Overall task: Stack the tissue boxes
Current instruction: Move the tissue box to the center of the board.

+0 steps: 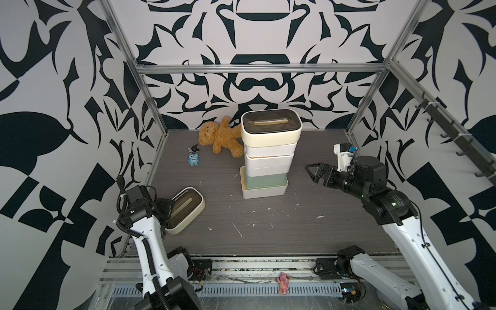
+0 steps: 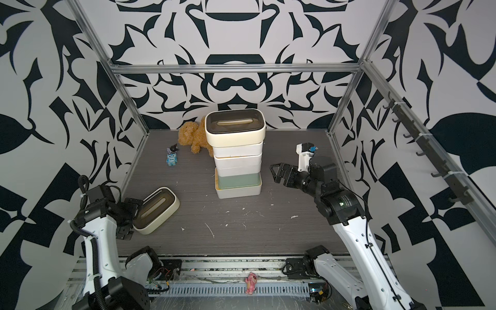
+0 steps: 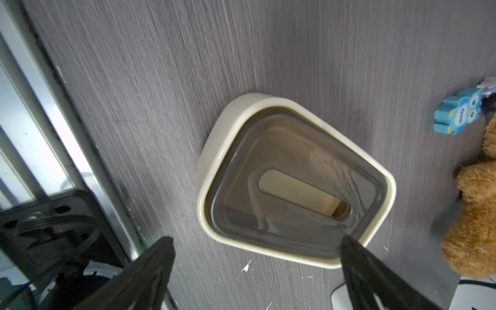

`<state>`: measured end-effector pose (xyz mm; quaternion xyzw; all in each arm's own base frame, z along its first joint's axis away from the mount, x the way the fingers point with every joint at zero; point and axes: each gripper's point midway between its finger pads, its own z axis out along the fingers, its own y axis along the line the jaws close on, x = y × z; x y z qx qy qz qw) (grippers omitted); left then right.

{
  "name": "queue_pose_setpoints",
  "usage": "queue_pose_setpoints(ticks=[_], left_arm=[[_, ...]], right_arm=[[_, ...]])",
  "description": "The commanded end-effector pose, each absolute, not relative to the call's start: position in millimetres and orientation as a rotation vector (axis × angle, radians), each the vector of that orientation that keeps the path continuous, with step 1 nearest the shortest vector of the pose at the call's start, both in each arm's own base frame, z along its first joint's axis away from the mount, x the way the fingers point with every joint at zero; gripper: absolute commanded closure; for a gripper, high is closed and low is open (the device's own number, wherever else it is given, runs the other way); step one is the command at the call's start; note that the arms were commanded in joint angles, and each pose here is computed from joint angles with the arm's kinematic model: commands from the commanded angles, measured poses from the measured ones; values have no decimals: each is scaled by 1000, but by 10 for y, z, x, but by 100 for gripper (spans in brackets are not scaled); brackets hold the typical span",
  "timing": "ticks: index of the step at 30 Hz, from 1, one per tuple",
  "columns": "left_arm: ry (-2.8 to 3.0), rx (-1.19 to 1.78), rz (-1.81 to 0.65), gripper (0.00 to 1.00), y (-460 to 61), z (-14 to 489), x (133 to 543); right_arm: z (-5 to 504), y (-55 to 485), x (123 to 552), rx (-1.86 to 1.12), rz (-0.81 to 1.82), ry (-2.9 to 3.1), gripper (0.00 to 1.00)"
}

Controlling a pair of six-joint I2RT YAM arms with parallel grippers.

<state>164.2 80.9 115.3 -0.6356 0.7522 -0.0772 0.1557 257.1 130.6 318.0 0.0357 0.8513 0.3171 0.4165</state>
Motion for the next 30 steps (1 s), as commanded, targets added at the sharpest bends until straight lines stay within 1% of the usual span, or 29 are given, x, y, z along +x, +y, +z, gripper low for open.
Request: queue_pose_setpoints(ticks=[1,9,15,22,26,30], left_arm=[[2081,-1887,-223,1,897,1053,1672],[2048,-1896,-350,1,882,884,1840],[2037,-1803,-520,0,805,867,2083],[2055,-1740,-672,0,676,889,2247],[2093,-1672,-723,1,538,899,2361],[2166,-1593,-698,1,403,923,2494]], right_arm=[[3221,1338,2533,68,829,2110,1],[2923,1269,2404,94,799,2176,1],[2888,1351,2443,103,859,2181,1],[2815,1400,2489,117,890,2194,1],[2783,1419,2520,129,902,2197,1],[2773,1452,2555,131,920,2199,1]])
